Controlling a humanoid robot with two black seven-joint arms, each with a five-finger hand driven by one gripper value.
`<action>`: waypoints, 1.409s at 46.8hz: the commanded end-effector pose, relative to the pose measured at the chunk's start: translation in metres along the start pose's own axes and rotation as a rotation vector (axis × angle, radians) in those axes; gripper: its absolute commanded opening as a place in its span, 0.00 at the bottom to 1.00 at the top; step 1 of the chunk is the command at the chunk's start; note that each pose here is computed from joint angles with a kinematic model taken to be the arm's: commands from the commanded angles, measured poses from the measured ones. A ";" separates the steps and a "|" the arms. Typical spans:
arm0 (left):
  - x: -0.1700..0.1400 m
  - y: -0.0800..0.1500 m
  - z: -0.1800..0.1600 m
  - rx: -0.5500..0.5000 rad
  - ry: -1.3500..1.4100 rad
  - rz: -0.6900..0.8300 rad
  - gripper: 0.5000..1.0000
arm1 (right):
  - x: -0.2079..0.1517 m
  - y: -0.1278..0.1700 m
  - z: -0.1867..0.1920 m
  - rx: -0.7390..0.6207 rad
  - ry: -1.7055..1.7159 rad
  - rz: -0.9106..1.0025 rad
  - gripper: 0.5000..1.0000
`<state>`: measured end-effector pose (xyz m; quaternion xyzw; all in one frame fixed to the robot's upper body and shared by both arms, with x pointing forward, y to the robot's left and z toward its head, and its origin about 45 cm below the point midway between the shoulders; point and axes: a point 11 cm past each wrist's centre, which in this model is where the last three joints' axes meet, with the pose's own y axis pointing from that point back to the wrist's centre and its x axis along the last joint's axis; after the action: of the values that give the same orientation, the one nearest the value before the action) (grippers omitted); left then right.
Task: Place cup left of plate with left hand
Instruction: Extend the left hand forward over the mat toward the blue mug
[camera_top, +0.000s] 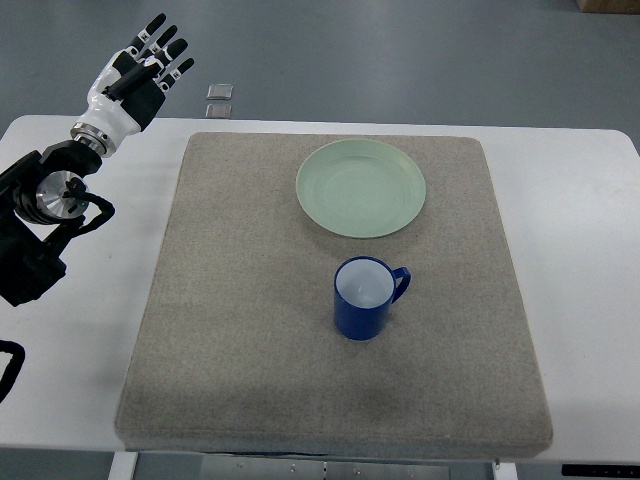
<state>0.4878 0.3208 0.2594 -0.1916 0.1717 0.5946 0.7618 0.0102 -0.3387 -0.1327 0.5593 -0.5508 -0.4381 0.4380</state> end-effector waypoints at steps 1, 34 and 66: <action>0.000 0.000 0.000 -0.001 0.002 0.001 1.00 | 0.000 0.000 -0.001 0.001 0.000 -0.001 0.86; -0.003 -0.001 -0.004 -0.003 0.013 0.009 1.00 | 0.000 0.000 0.000 -0.001 0.000 0.000 0.86; -0.024 0.010 -0.047 0.191 -0.127 -0.128 1.00 | 0.000 0.000 0.000 -0.001 0.000 0.000 0.86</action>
<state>0.4771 0.2890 0.2342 -0.1165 0.1708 0.5583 0.8034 0.0101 -0.3388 -0.1327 0.5592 -0.5509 -0.4381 0.4381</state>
